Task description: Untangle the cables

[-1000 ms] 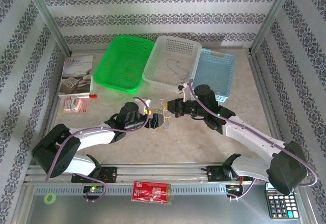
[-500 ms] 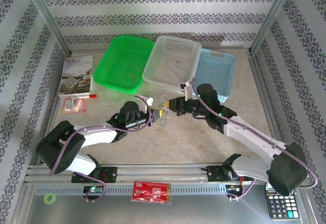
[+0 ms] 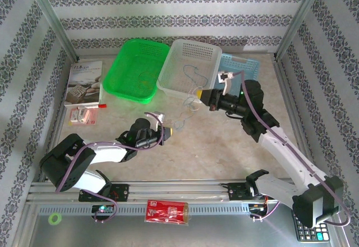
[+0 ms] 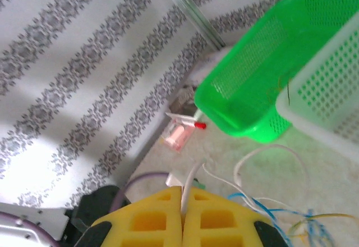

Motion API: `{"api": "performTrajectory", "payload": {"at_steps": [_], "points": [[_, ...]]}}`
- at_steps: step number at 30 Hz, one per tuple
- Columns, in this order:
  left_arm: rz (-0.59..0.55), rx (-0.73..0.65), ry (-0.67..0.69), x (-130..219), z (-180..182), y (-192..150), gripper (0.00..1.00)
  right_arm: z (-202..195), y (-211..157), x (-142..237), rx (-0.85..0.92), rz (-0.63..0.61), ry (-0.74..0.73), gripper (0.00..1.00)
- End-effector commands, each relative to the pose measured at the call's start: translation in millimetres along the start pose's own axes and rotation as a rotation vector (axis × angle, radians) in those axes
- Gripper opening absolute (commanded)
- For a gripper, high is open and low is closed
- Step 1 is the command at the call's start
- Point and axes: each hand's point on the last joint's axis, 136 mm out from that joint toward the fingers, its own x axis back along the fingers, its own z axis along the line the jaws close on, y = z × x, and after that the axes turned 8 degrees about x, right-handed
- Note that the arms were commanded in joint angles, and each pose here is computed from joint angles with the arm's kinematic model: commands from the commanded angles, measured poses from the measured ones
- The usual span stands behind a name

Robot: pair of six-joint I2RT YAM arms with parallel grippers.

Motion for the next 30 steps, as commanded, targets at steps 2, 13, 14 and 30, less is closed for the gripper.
{"api": "performTrajectory", "payload": {"at_steps": [2,13,14,30], "points": [[-0.008,0.024,0.049,4,14,-4,0.0,28,37,16,0.044,-0.075,0.064,0.0],[-0.018,0.015,-0.019,10,-4,4,0.37,20,20,10,0.013,-0.03,0.076,0.0],[-0.024,0.006,-0.031,11,-8,7,0.43,17,16,10,0.008,-0.023,0.073,0.0],[-0.042,-0.146,-0.169,30,-55,32,0.78,-15,-74,-14,-0.08,0.207,0.129,0.0]]}}
